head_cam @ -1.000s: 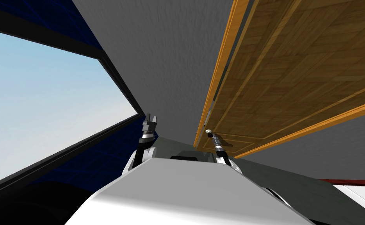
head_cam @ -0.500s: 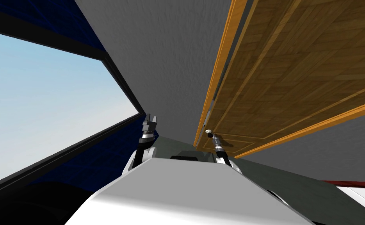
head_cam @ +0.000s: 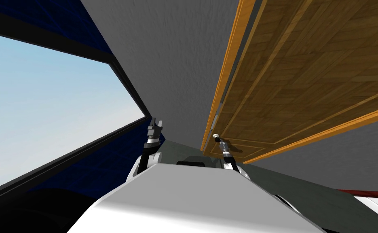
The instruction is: Pull the door open
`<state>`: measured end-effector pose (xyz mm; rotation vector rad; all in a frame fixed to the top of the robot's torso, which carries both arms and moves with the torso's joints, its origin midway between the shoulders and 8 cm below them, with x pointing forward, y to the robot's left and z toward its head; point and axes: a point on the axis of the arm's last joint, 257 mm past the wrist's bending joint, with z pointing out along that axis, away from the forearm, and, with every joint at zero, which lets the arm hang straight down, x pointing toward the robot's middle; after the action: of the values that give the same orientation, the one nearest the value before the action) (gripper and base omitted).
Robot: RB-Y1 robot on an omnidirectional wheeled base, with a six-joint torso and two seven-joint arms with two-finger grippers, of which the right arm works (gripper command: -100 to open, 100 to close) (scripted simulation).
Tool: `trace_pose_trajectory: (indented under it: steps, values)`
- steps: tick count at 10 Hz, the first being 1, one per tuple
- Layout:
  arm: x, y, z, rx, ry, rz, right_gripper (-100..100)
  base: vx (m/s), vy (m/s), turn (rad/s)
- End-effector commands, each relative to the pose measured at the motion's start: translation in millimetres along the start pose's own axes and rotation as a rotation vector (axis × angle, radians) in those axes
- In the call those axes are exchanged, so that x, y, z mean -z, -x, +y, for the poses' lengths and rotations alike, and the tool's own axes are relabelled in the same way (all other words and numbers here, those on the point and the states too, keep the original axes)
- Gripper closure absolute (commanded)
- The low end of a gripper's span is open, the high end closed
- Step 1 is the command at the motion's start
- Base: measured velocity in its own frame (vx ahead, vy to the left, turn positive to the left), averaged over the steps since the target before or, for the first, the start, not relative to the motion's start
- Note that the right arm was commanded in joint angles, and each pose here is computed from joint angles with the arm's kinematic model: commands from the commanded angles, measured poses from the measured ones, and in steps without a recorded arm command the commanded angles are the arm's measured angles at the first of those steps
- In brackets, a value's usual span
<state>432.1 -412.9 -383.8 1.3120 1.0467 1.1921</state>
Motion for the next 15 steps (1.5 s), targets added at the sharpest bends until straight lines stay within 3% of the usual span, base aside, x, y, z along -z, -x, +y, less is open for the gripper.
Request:
trace_pose_trajectory:
  steps: [1,7,8,15]
  values:
    - [-4.6,-17.3,2.5,-0.07,0.013,0.025,100,-0.036,-0.012,0.058]
    - [-5.2,-16.7,2.0,-0.22,0.011,0.017,100,-0.035,-0.012,0.036]
    - [0.2,-0.7,-4.9,-0.229,-0.009,-0.017,-100,-0.034,-0.031,-0.01]
    - [-4.6,-12.0,-6.1,-0.46,0.0,-0.028,-100,-0.056,0.003,0.025]
